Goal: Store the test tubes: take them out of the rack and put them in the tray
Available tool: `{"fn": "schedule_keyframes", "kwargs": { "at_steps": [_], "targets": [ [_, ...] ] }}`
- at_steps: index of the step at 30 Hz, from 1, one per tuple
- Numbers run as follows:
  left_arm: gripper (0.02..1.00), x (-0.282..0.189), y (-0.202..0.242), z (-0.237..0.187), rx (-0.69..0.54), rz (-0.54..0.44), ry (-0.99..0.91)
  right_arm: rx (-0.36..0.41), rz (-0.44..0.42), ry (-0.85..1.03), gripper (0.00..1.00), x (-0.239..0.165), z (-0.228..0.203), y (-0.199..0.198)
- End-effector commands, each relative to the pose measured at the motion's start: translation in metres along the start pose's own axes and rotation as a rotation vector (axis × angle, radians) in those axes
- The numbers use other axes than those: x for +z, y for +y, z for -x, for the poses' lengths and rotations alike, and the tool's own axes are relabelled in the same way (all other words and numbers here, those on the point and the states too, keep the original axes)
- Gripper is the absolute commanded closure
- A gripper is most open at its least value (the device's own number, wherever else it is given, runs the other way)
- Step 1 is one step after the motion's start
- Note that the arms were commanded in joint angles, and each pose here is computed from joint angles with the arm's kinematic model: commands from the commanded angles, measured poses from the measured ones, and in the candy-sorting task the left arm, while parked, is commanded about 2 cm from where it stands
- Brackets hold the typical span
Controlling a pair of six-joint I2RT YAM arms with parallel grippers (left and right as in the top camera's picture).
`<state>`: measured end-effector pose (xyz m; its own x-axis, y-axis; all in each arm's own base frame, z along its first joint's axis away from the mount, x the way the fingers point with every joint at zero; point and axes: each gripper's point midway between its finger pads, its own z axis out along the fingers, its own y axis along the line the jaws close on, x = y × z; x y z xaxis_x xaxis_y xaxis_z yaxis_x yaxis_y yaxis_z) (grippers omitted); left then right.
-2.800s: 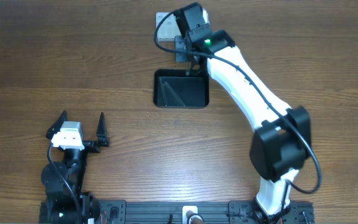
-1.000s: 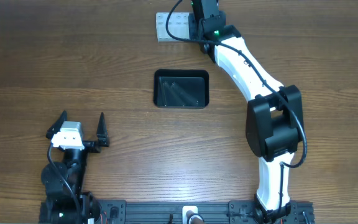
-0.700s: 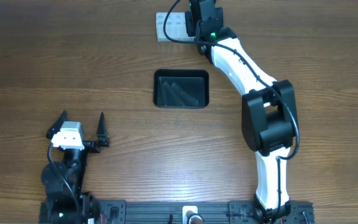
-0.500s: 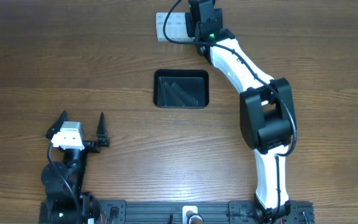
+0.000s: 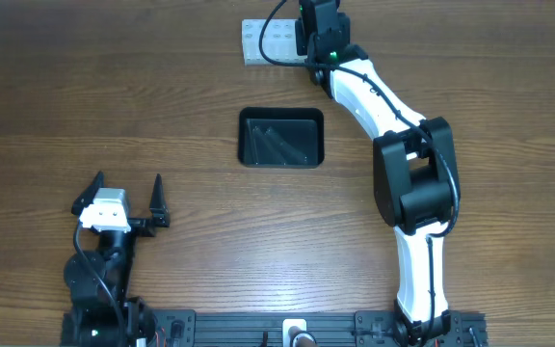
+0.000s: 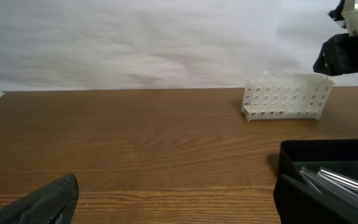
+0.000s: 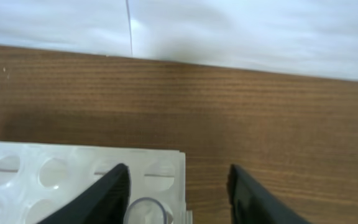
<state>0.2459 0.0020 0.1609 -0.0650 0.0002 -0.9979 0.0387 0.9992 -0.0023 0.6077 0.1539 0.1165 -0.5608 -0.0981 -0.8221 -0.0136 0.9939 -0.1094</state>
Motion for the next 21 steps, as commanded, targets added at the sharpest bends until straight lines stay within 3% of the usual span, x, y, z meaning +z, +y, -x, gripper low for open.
{"fn": "schedule_keyframes", "kwargs": {
  "at_steps": [1, 12, 21],
  "targets": [
    [0.018, -0.0002, -0.0004, -0.0007, 0.014, -0.005, -0.005, 0.001, -0.017, -0.006, 0.612, 0.0043, 0.0015, -0.0027],
    [0.018, -0.0002, -0.0004, -0.0007, 0.015, -0.005, -0.005, 0.001, -0.008, -0.004, 0.761, 0.004, 0.001, -0.0004],
    [0.018, -0.0002, -0.0004, -0.0007, 0.014, -0.005, -0.005, 0.004, -0.004, -0.004, 0.803, 0.004, 0.001, 0.0005]
  ]
}}
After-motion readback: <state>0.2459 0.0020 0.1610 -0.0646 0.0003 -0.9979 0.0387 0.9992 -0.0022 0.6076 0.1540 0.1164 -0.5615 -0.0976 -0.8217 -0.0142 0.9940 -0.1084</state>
